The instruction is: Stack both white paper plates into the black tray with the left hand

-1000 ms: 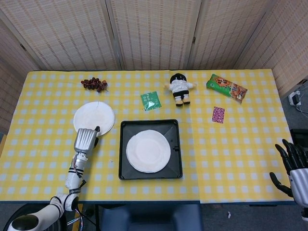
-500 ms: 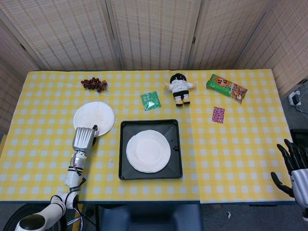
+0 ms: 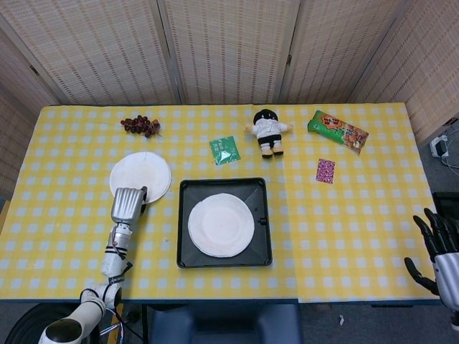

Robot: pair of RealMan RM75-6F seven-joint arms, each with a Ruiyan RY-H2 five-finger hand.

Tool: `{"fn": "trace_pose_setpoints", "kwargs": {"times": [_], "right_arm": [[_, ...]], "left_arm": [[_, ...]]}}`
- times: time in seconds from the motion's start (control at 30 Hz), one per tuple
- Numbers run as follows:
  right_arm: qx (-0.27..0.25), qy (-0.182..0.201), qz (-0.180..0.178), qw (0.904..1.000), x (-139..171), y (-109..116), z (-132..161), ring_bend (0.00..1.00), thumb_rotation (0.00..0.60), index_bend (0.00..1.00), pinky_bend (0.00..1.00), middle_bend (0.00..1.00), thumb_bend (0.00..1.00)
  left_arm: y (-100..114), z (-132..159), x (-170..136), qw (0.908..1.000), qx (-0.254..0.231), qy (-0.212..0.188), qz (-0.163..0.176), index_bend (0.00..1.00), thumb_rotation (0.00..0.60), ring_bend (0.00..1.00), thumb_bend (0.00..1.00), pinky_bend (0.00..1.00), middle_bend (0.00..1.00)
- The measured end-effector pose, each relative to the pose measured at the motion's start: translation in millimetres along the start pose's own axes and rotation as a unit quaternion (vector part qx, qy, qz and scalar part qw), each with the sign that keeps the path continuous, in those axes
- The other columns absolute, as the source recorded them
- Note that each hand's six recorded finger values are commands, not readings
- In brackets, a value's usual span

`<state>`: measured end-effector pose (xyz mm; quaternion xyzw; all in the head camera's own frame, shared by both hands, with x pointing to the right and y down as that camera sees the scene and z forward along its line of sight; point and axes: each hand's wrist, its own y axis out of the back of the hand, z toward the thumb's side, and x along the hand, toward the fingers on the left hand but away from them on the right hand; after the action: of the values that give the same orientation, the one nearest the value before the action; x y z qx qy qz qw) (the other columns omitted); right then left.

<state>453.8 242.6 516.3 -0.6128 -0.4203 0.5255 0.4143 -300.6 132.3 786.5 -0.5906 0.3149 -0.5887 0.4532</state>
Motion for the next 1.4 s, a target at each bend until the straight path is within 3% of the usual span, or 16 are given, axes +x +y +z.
{"fn": "trace_pose_setpoints", "kwargs": {"times": [0.47, 0.73, 0.93, 1.1, 1.27, 1.4], "right_arm": [[-0.005, 0.016, 0.001, 0.9999, 5, 2, 5, 0.0, 0.6, 0.0, 0.0, 0.0, 0.37], [-0.007, 0.035, 0.01, 0.9993, 7, -3, 14, 0.0, 0.6, 0.0, 0.0, 0.0, 0.37], [-0.007, 0.05, 0.027, 0.9984, 4, -13, 23, 0.0, 0.6, 0.0, 0.0, 0.0, 0.37], [-0.01, 0.064, 0.027, 0.9976, 6, -13, 31, 0.0, 0.6, 0.0, 0.0, 0.0, 0.37], [-0.013, 0.072, 0.027, 0.997, 8, -13, 34, 0.0, 0.6, 0.0, 0.0, 0.0, 0.37], [-0.015, 0.079, 0.03, 0.9963, 9, -14, 37, 0.0, 0.6, 0.0, 0.0, 0.0, 0.37]], "left_arm": [[31, 5, -9, 0.996, -0.016, -0.024, 0.084, 0.65, 0.6, 1.0, 0.48, 1.0, 1.0], [62, -7, -26, 0.9867, -0.028, -0.027, 0.158, 0.65, 0.6, 1.0, 0.49, 1.0, 1.0], [83, -1, -45, 0.9803, -0.044, -0.044, 0.188, 0.65, 0.6, 1.0, 0.49, 1.0, 1.0], [108, 17, -65, 0.9754, -0.077, -0.065, 0.196, 0.65, 0.6, 1.0, 0.49, 1.0, 1.0], [139, 38, -91, 0.9714, -0.14, -0.083, 0.173, 0.65, 0.6, 1.0, 0.5, 1.0, 1.0], [158, 53, -110, 0.9734, -0.141, -0.099, 0.151, 0.65, 0.6, 1.0, 0.5, 1.0, 1.0]]}}
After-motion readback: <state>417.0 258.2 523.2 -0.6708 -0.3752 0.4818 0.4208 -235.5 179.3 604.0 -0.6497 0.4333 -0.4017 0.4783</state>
